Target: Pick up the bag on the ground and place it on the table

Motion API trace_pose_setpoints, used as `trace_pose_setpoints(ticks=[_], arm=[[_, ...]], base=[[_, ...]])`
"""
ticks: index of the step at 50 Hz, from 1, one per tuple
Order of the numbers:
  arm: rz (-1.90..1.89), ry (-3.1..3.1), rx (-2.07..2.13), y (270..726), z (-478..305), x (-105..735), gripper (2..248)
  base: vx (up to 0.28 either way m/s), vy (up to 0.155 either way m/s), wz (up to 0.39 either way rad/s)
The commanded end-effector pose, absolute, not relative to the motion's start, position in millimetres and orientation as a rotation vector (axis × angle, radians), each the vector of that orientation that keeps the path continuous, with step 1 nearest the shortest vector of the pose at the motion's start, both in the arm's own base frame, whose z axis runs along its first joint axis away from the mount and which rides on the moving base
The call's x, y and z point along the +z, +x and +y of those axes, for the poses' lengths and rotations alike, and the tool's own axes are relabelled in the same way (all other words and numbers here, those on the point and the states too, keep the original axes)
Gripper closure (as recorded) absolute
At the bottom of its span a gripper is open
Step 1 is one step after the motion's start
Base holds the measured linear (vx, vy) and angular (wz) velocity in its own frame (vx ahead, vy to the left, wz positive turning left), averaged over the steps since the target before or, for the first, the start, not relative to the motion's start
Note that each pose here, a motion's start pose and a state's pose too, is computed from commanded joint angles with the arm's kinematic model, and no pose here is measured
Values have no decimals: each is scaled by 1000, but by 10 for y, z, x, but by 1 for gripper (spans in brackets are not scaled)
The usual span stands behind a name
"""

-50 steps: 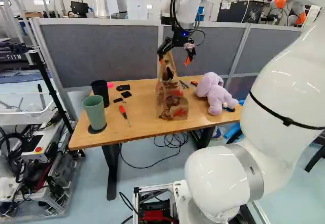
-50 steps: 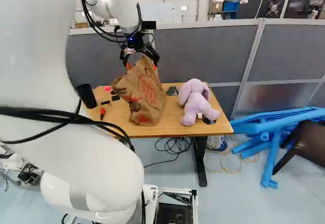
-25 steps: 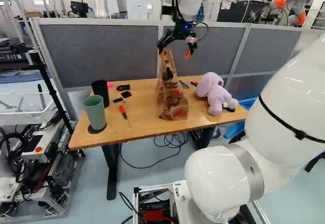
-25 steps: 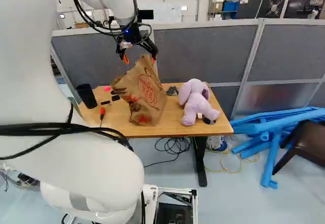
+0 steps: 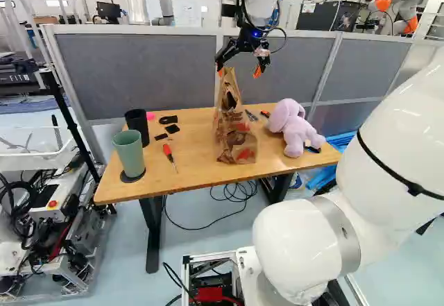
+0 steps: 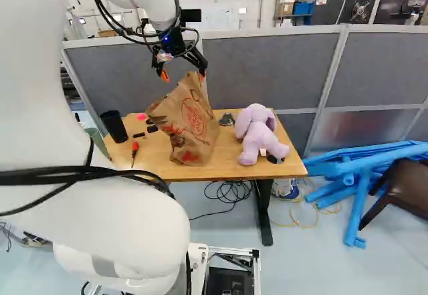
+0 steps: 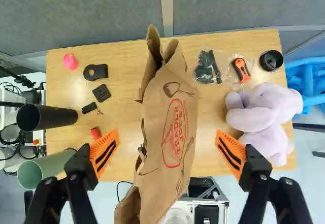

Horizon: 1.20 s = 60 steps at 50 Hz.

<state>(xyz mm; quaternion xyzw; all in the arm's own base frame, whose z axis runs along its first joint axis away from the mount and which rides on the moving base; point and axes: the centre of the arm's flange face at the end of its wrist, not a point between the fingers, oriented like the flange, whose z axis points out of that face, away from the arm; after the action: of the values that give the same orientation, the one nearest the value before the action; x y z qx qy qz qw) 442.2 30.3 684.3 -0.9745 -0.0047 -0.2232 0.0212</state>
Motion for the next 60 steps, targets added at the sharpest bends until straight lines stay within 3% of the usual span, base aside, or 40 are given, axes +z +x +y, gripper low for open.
trace_pose_setpoints(ticks=[60], arm=[[-15, -3021, -692, 4422, 303, 6843, 3]], base=[[-98, 5, 5]])
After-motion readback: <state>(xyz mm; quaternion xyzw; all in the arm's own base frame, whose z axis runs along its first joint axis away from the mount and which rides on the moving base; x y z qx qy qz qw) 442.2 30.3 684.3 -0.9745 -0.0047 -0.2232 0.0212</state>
